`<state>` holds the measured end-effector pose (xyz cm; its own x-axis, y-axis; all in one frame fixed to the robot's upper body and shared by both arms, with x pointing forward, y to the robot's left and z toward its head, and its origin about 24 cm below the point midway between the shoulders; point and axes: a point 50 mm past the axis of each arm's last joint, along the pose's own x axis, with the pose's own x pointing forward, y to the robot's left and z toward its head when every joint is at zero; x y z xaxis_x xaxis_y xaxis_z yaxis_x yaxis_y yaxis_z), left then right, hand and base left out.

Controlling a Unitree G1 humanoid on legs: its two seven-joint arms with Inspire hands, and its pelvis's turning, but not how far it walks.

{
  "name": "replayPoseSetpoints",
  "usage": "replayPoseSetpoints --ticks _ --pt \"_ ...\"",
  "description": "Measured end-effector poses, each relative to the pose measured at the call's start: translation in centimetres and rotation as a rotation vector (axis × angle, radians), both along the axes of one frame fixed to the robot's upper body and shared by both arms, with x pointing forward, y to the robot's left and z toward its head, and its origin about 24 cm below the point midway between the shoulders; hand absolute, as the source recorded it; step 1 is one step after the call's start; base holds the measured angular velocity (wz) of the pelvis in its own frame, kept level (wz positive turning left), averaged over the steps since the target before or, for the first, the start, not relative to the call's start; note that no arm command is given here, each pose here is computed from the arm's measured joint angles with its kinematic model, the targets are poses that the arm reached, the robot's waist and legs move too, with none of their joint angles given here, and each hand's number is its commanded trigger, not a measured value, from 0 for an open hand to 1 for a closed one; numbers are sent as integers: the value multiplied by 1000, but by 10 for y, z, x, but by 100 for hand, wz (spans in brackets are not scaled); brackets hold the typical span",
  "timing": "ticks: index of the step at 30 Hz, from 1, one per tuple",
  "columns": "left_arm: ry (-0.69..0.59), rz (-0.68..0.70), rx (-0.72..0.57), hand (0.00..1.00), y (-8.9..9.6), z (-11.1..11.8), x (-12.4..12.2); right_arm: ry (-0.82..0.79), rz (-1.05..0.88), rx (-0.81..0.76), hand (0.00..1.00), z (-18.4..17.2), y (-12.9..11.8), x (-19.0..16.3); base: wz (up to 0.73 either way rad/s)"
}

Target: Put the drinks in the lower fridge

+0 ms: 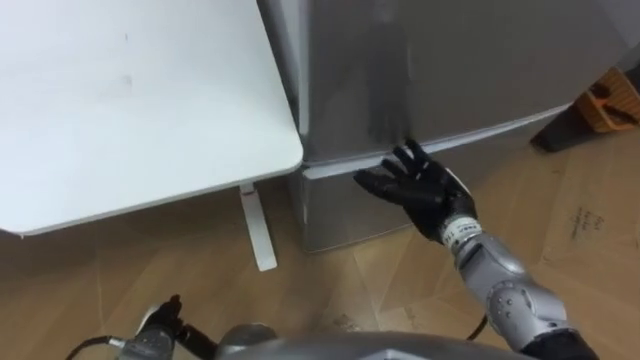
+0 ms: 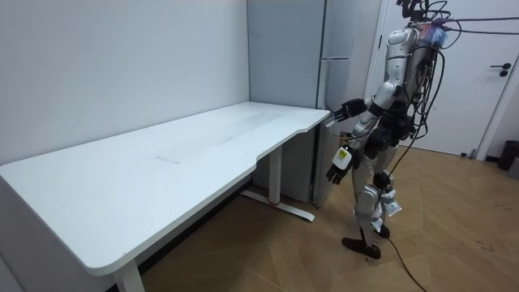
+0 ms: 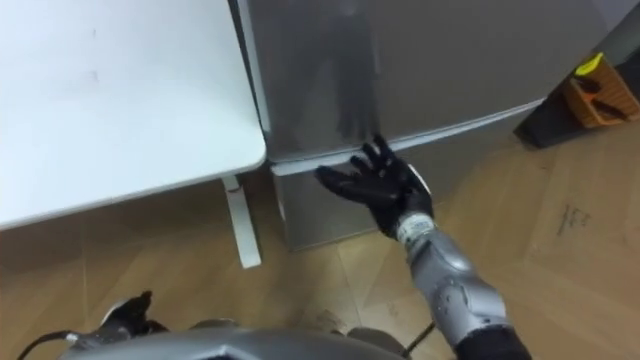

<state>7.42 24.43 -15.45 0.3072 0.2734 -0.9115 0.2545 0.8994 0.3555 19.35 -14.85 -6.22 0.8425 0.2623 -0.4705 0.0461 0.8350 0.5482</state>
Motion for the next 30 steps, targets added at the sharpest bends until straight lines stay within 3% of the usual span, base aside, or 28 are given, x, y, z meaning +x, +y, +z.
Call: replayPoseSetpoints --ticks 14,20,25,30 --pt "2 -23 6 0 -1 0 -1 4 55 -38 0 -8 0 -7 7" --pt "41 -2 -1 0 -4 -4 -18 308 277 -246 0 -69 -15 -58 41" --pt "101 56 -12 0 1 -5 -45 628 195 -360 0 -99 -64 -119 33" --pt "163 56 -8 0 3 -8 -58 763 118 -398 0 -105 -80 -143 6"
